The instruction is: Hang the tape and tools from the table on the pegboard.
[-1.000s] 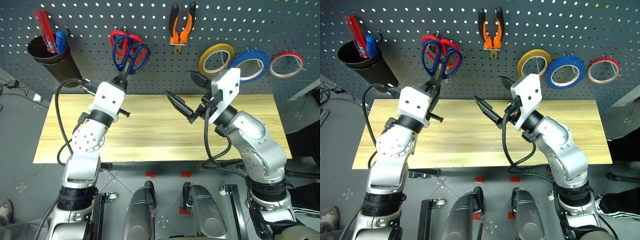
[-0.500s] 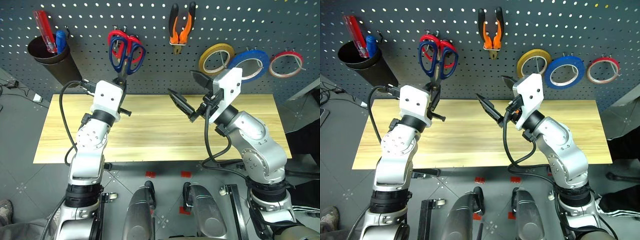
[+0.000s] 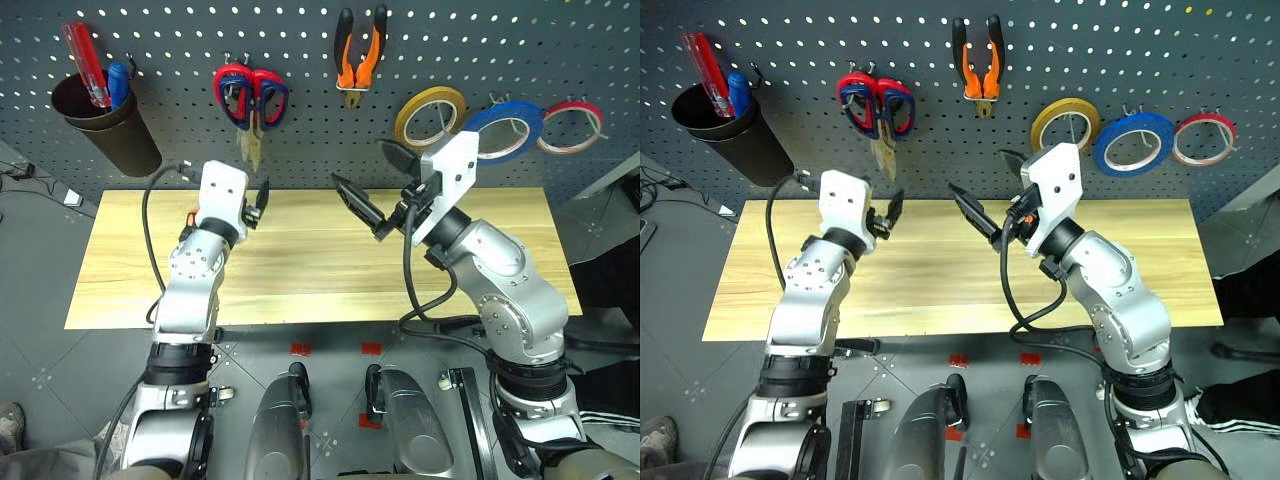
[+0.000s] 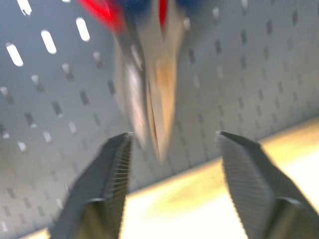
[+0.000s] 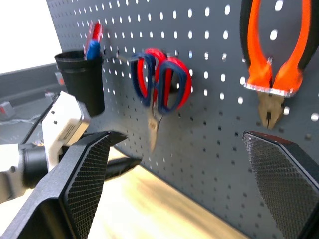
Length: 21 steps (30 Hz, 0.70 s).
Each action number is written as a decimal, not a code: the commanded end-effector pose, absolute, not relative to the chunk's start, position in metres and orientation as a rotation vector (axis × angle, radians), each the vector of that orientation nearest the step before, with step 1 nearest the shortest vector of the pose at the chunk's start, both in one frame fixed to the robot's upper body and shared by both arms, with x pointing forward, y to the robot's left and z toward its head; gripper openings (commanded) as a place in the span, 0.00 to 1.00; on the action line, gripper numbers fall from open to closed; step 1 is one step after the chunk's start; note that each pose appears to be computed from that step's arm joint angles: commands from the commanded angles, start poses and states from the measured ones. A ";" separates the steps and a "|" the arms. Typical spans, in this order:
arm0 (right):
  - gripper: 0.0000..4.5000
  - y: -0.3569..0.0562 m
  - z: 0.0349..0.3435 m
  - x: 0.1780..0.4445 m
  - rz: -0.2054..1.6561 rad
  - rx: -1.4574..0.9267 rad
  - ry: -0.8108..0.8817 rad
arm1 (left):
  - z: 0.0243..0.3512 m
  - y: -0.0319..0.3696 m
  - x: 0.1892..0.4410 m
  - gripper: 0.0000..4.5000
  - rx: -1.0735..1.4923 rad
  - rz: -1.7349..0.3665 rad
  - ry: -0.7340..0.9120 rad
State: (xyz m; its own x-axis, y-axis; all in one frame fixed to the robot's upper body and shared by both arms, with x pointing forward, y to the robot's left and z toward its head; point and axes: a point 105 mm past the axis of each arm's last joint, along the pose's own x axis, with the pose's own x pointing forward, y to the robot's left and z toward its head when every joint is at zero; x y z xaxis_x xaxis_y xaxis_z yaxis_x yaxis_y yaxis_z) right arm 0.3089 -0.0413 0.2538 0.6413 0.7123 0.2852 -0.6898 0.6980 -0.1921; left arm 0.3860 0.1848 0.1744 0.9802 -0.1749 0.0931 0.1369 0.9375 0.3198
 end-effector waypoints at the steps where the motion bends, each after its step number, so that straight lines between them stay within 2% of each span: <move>1: 1.00 -0.030 0.224 0.303 0.828 -0.144 -0.203 | 0.128 0.208 0.371 0.93 0.151 -0.162 0.110; 3: 1.00 -0.022 0.214 0.299 0.847 -0.150 -0.134 | 0.113 0.223 0.364 0.93 0.090 -0.136 0.196; 7: 1.00 -0.007 0.208 0.291 0.894 -0.110 -0.043 | 0.114 0.252 0.362 0.93 0.024 -0.064 0.240; 14: 1.00 0.023 0.215 0.287 0.959 -0.086 0.063 | 0.128 0.295 0.380 0.93 -0.016 0.016 0.270; 21: 1.00 0.047 0.222 0.280 1.028 -0.099 0.100 | 0.128 0.328 0.387 0.93 -0.037 0.071 0.328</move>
State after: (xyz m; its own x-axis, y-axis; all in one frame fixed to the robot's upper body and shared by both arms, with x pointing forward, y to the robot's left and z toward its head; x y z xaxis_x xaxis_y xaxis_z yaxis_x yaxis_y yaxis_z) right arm 0.2888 0.0371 0.2151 0.5448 0.8255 -0.1475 -0.8361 0.5483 -0.0201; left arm 0.3877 0.3105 0.1218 0.9414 0.0263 -0.3362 -0.0366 0.9990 -0.0242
